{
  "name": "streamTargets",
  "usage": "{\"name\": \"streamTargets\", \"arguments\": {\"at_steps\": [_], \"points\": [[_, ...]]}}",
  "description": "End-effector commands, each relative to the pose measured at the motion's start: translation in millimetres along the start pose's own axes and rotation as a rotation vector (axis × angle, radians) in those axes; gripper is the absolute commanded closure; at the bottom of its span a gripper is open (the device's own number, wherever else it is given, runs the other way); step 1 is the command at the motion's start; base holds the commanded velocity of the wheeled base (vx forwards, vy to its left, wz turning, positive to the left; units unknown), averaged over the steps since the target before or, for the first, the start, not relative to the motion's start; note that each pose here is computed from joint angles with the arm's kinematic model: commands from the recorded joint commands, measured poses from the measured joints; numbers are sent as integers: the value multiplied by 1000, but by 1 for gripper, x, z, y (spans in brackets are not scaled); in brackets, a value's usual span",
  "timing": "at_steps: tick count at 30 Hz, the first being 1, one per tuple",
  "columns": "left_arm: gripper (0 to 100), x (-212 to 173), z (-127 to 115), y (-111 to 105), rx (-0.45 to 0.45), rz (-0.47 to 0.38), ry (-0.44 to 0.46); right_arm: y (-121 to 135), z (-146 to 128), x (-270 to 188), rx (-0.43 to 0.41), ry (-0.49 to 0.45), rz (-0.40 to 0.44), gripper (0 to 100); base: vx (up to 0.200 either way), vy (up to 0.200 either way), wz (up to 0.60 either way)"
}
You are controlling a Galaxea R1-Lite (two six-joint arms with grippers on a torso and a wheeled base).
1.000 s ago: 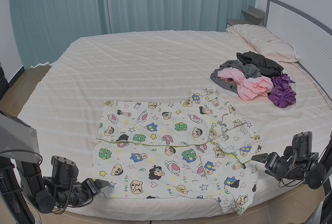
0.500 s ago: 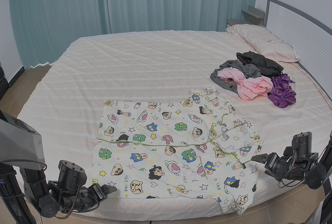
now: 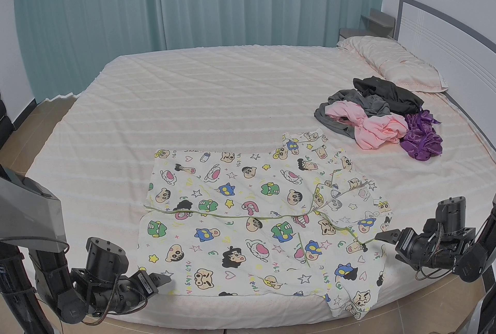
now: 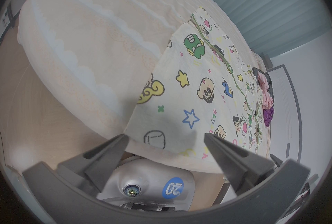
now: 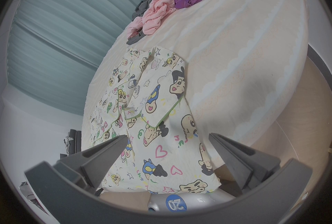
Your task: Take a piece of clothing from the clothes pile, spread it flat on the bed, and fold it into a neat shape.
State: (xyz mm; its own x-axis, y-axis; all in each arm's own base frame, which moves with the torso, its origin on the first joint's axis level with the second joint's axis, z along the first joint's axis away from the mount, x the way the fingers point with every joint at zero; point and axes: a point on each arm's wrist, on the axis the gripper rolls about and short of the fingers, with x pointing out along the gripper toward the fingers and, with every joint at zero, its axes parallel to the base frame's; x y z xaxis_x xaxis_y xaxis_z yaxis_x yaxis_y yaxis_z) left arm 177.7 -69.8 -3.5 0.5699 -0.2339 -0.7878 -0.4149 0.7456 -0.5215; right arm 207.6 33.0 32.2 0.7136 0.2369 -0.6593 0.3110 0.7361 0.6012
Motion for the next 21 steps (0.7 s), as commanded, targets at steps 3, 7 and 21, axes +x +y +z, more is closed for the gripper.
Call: {"name": "streamTargets", "arguments": {"at_steps": [3,7,21], "points": [[100,3,6,2,-25,10,-17,-1,-1,1,0,5,-3,0,0,0,0],[100,-2,5,4,-22,11,-22,-1,-1,1,0,5,-5,0,0,0,0],[100,-30,12,-7,-19,-83,-140,5,-16,25,-103,85,-13,0,0,0,0]]}}
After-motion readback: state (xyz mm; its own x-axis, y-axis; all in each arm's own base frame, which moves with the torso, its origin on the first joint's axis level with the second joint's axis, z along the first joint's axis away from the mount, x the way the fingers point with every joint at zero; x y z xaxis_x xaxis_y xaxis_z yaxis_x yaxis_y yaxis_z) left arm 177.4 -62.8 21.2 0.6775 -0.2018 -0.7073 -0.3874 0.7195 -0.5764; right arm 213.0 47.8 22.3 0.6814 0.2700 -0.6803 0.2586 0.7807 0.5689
